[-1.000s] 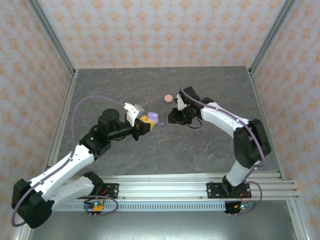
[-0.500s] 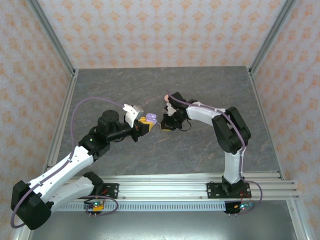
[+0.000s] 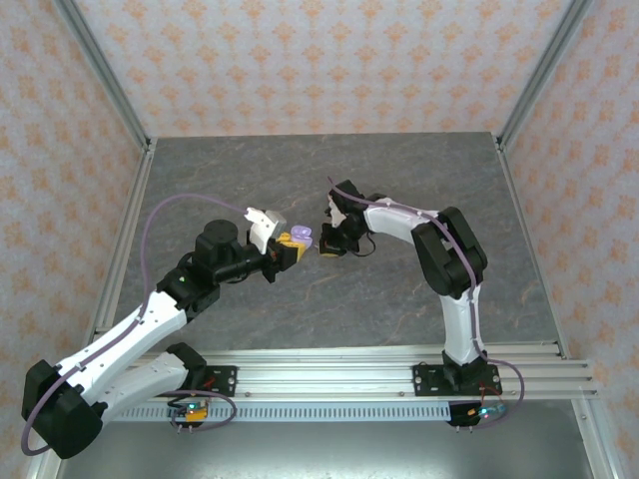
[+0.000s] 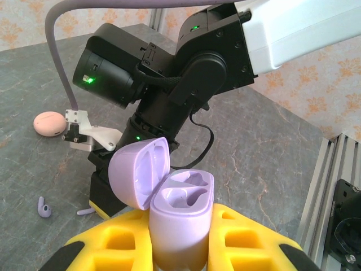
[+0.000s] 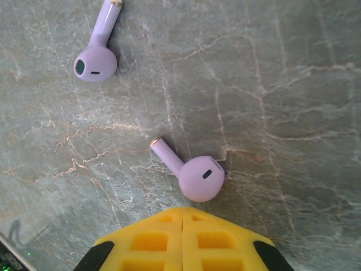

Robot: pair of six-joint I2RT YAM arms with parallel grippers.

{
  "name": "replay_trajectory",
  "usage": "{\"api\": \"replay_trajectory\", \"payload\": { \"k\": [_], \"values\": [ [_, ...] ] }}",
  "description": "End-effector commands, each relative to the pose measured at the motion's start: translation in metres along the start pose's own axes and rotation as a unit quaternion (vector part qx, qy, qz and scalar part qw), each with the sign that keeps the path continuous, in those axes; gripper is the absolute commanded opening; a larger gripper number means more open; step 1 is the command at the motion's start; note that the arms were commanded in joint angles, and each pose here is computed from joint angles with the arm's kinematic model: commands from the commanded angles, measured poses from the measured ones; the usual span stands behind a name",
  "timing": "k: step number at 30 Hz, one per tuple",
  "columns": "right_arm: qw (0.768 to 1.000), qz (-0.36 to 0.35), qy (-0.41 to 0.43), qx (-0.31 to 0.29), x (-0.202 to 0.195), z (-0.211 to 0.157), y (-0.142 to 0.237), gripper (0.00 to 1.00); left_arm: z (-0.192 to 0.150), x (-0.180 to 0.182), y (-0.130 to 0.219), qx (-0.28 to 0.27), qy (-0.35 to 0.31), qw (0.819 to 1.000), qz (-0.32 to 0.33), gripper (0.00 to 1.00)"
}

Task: Insert the wireless bluetooth earbuds into the charging case

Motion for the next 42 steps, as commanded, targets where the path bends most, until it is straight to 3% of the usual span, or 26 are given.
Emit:
{"api": "replay_trajectory", "payload": {
  "k": [1,10,42],
  "values": [
    [0.999,-0.042,-0.001,0.002,-0.006,0.003,-0.002,0.07,-0.005,0.002,-0.002,0.007,-0.003,1.0,0.006,0.14],
    [0.997,-0.074,0.005,0.0,-0.008,0.013,-0.004,0.06,-0.007,0.003,-0.002,0.008,-0.001,1.0,0.008,0.14],
    [0.997,-0.081,0.02,-0.008,0.002,0.038,-0.003,0.09,-0.009,0.004,0.002,0.004,-0.001,1.0,0.018,0.14]
  ]
}}
Point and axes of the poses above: each hand's point on the last joint's axis, 136 mm out from that joint toward the fingers, its own y axis back along the fingers, its own x axis along the line the jaws close on, z = x × y, the point moved 7 cm from there along y, back along the fingers, and after that the axes turned 5 degrees about y, right-handed, at the moved point
